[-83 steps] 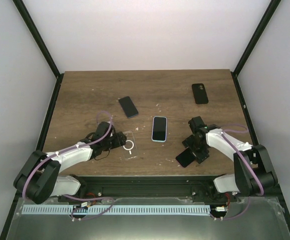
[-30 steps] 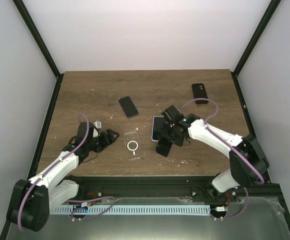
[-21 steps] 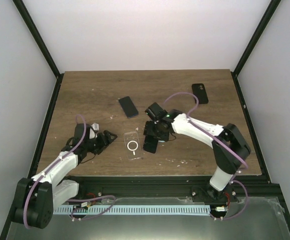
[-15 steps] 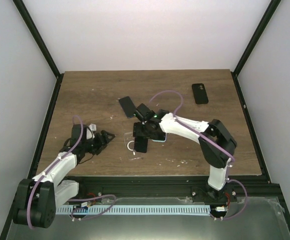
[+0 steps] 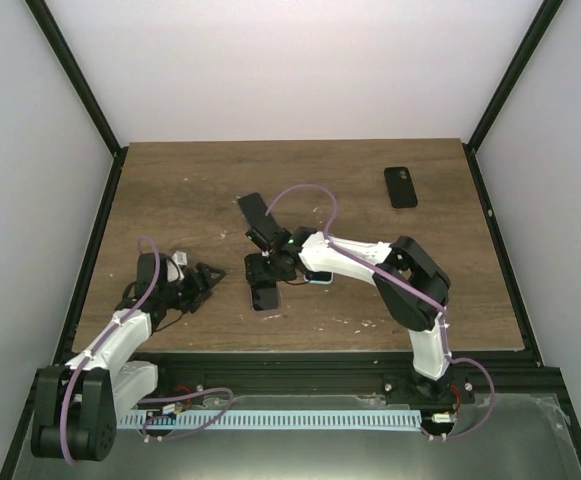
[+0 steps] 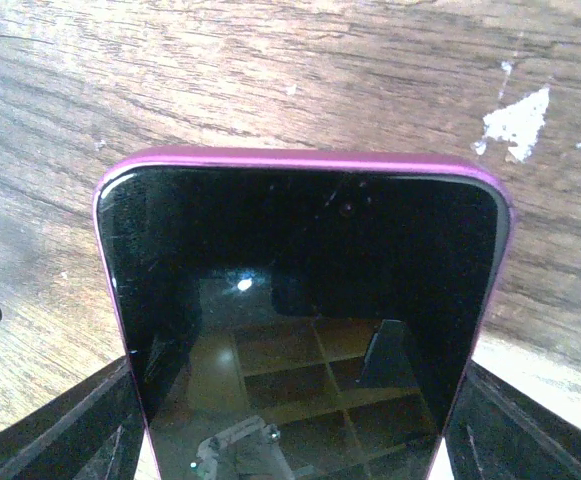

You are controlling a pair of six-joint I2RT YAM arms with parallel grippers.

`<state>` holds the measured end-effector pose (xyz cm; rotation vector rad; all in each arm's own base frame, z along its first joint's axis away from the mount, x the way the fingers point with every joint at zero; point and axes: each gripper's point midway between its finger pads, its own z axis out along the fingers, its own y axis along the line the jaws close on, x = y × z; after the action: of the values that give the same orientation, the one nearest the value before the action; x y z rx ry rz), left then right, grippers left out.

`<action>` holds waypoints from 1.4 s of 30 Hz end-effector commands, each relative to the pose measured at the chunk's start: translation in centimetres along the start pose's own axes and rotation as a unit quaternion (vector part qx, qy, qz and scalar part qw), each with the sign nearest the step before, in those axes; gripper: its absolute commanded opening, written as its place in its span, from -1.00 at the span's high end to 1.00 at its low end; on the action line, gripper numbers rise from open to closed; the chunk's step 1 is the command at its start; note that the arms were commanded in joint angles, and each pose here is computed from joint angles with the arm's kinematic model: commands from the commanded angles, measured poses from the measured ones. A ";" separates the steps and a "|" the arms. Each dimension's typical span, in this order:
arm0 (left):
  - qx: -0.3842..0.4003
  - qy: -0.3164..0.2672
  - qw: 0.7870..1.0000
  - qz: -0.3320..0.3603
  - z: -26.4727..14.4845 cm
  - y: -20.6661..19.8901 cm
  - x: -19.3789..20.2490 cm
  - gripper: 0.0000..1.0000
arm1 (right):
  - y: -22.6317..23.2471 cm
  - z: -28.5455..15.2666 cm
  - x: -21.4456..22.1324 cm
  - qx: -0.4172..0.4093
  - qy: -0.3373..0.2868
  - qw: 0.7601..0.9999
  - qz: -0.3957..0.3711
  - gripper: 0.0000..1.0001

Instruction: Put the phone into the phone case

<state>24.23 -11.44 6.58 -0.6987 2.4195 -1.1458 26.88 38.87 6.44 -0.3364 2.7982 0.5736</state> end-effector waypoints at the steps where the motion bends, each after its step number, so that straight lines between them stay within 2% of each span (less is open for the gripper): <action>1: 0.008 0.000 1.000 0.001 -0.2 -0.2 0.2 -0.64 | 2.3 -0.4 -1.7 -0.034 -0.024 0.999 -0.033 -0.47; 11: 0.008 0.001 1.000 0.002 -0.2 0.0 0.3 -0.62 | 1.3 0.6 -0.4 0.001 -0.007 0.999 -0.047 -0.50; 23: 0.009 0.004 1.000 0.003 -0.3 0.0 0.5 -0.60 | -0.2 1.3 0.9 0.033 0.009 0.999 -0.023 -0.57; 34: 0.012 0.004 1.000 0.009 -0.5 -0.3 0.5 -0.57 | 0.2 0.9 2.2 -0.006 0.017 1.000 -0.019 -0.70; 42: 0.013 0.004 1.000 0.025 -0.8 -0.7 0.6 -0.54 | 0.3 -1.1 1.3 -0.020 -0.021 0.999 -0.026 -0.81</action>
<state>23.60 -11.50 6.88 -0.6755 2.4178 -1.1504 25.14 38.17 4.64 -0.3965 2.8084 0.5596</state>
